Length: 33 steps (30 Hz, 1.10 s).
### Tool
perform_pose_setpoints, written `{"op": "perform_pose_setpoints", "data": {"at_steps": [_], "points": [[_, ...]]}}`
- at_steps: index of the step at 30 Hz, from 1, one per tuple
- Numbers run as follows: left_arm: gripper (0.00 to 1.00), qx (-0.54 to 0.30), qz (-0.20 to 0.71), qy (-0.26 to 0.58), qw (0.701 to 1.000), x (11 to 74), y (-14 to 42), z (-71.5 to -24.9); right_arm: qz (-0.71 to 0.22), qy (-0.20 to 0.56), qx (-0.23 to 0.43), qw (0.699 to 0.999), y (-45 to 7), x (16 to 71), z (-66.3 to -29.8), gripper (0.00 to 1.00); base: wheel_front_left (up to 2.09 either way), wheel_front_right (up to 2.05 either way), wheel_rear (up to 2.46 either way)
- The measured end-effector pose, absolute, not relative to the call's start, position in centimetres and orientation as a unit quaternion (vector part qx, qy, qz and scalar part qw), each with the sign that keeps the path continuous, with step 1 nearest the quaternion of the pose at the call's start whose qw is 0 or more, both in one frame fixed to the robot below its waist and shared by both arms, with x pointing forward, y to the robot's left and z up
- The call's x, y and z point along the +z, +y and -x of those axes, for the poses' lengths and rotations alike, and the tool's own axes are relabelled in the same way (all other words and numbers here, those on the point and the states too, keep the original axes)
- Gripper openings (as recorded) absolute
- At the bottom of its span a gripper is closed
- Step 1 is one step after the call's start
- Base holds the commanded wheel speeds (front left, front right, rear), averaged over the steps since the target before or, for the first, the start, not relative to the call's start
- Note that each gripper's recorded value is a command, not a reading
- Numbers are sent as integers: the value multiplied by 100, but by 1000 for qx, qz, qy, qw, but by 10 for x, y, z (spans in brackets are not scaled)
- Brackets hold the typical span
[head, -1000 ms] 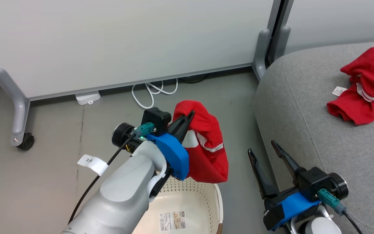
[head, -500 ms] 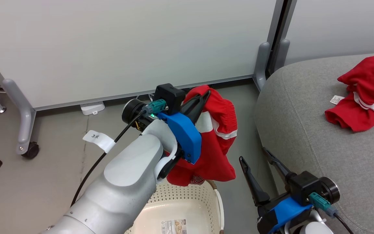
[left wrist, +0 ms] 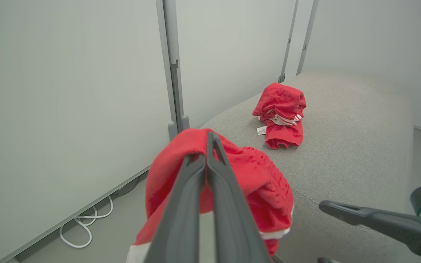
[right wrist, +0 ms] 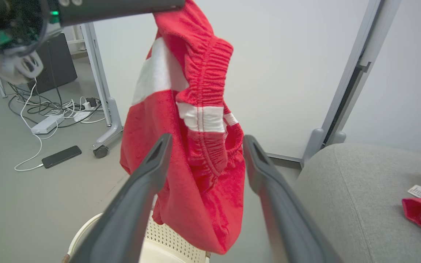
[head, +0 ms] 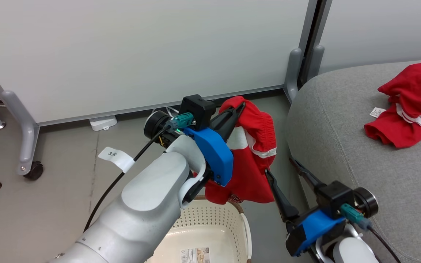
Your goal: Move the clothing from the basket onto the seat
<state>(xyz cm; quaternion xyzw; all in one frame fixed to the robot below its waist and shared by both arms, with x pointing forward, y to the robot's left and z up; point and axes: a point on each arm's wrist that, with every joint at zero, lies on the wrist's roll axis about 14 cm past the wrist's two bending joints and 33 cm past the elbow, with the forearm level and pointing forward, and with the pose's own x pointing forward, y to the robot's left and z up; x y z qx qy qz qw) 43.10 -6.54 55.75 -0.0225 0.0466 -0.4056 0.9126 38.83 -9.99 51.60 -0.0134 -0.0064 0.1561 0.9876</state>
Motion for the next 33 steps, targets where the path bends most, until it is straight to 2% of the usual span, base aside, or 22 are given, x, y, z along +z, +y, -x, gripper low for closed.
{"op": "perform_pose_setpoints", "data": {"at_steps": [31, 32, 33], "points": [[0, -418, 22, 36, 907, 567, -68, -417, 51, 88, 253, 962, -45, 484, -424, 100, 0, 0, 0], [0, -419, 22, 35, 907, 567, -68, -416, 51, 91, 253, 962, -45, 483, -424, 71, 0, 0, 0], [0, -419, 21, 34, 907, 568, -67, -416, 52, 92, 254, 962, -44, 482, -425, 30, 0, 0, 0]]}}
